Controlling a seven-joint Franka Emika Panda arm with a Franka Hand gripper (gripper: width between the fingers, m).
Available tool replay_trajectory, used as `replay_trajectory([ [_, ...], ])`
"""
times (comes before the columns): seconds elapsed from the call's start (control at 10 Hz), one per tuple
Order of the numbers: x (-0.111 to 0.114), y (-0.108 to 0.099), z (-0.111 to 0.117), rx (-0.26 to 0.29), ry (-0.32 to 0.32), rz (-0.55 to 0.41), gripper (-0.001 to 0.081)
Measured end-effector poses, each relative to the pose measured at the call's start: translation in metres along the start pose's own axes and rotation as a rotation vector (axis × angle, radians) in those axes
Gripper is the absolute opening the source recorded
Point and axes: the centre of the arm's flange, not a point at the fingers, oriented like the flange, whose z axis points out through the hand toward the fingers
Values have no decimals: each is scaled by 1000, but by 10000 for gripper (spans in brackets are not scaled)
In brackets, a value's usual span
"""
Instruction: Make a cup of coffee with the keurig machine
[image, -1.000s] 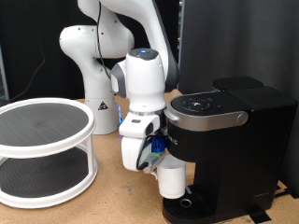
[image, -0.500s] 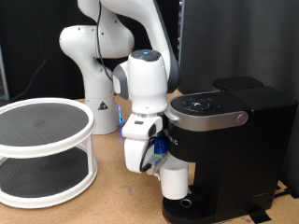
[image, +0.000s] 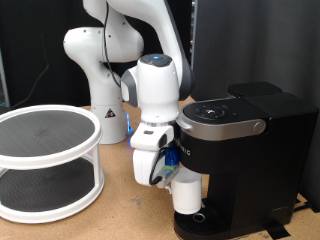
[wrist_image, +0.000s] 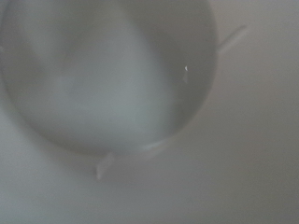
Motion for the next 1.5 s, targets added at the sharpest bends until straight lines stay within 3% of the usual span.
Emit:
replay_trajectory([
  [0.3,0,0,0,5,0,13,72],
  [0.5,0,0,0,8,1,23,338],
  [0.6,0,-1,0,11,1,30,338],
  [0.8,0,-1,0,26,0,35,659],
  [0.9,0,0,0,37,-2,31,659],
  [1.0,-1,2,-1,52,-8,26,780],
  [1.5,-17,31,-38,153,-46,-37,806],
])
